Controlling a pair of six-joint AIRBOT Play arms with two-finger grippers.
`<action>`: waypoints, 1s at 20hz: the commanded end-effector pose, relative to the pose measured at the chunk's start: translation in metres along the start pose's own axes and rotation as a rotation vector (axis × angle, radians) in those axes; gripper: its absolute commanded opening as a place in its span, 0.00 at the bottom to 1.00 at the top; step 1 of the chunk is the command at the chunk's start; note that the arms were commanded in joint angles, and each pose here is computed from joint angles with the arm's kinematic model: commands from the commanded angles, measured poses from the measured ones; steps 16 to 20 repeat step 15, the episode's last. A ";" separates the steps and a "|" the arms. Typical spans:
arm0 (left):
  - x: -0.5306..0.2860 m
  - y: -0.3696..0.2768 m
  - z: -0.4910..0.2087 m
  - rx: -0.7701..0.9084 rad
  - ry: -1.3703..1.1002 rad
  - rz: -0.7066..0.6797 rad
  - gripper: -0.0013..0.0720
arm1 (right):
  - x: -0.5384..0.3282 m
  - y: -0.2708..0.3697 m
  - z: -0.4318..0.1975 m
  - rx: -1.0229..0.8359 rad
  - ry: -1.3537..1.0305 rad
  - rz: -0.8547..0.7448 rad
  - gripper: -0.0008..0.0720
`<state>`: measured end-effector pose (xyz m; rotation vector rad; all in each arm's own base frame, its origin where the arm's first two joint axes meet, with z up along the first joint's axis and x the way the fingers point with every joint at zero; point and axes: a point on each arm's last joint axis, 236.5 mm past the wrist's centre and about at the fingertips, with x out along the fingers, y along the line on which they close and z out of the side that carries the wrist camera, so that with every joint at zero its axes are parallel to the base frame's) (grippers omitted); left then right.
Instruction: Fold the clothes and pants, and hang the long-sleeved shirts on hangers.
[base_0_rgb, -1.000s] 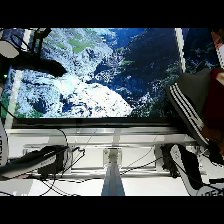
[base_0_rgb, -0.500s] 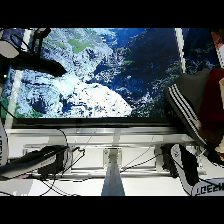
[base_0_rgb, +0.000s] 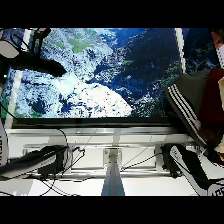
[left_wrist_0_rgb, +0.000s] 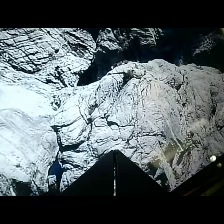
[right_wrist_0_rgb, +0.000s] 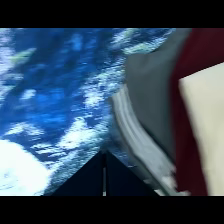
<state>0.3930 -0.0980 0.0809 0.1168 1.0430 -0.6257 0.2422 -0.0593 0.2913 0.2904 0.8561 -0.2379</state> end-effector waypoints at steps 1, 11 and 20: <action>0.000 0.000 0.000 0.000 0.000 0.001 0.03 | 0.001 -0.012 0.005 -0.067 -0.019 -0.076 0.03; 0.000 0.000 0.000 0.000 -0.001 0.001 0.03 | 0.001 -0.002 0.019 -0.074 -0.077 -0.035 0.03; 0.000 0.000 0.000 0.000 0.000 0.001 0.03 | 0.001 -0.001 0.019 -0.074 -0.077 -0.035 0.03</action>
